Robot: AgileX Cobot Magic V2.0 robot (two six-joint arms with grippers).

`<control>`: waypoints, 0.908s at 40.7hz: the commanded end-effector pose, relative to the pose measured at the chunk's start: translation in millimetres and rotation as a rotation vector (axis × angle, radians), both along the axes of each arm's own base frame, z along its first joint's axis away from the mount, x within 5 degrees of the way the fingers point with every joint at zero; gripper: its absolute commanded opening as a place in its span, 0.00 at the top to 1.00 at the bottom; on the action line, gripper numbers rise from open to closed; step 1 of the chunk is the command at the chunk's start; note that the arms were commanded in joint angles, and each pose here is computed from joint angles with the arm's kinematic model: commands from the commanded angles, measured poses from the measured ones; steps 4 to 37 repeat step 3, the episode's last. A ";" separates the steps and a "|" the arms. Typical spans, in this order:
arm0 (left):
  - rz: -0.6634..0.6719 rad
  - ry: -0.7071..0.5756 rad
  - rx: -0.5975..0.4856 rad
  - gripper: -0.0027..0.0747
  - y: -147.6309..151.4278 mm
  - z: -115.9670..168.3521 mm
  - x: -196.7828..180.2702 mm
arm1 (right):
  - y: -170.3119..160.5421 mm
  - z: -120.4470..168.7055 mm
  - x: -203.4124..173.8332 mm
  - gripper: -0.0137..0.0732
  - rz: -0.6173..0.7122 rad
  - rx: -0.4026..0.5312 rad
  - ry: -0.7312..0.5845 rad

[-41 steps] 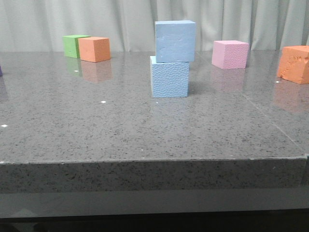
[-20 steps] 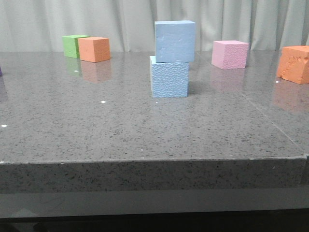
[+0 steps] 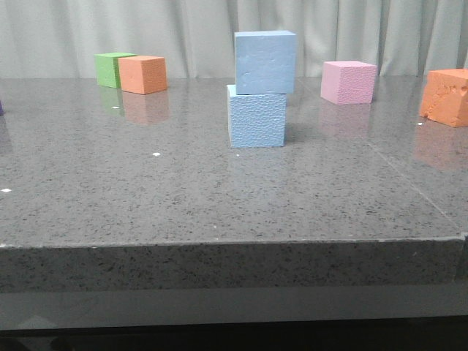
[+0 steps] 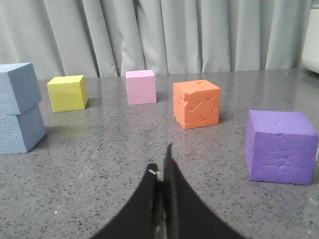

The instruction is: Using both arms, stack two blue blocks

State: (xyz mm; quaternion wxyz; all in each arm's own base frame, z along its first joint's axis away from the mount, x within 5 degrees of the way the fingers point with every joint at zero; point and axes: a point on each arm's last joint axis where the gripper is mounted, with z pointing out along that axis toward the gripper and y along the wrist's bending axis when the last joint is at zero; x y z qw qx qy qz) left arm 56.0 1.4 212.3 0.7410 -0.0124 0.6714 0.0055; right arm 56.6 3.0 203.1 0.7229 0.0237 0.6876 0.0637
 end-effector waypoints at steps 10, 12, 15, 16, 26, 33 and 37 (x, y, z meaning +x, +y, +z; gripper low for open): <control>-0.010 -0.094 0.003 0.99 -0.7 7.2 -2.5 | -0.4 9.1 -2.5 0.92 -0.005 -0.002 -0.094; -0.010 -0.094 0.003 0.99 -0.7 7.2 -2.5 | -0.4 9.1 -2.5 0.92 -0.005 -0.002 -0.094; -0.010 -0.094 0.003 0.99 -0.7 7.2 -2.5 | -0.4 9.1 -2.5 0.92 -0.005 -0.002 -0.094; -0.010 -0.094 0.003 0.99 -0.7 7.2 -2.5 | -0.4 9.1 -2.5 0.92 -0.005 -0.002 -0.094; -0.010 -0.094 0.003 0.99 -0.7 7.2 -2.5 | -0.4 9.1 -2.5 0.92 -0.005 -0.002 -0.094; -0.010 -0.094 0.003 0.99 -0.7 7.2 -2.5 | -0.4 9.1 -2.5 0.92 -0.005 -0.002 -0.094; -0.010 -0.094 0.003 0.99 -0.7 7.2 -2.5 | -0.4 9.1 -2.5 0.92 -0.005 -0.002 -0.094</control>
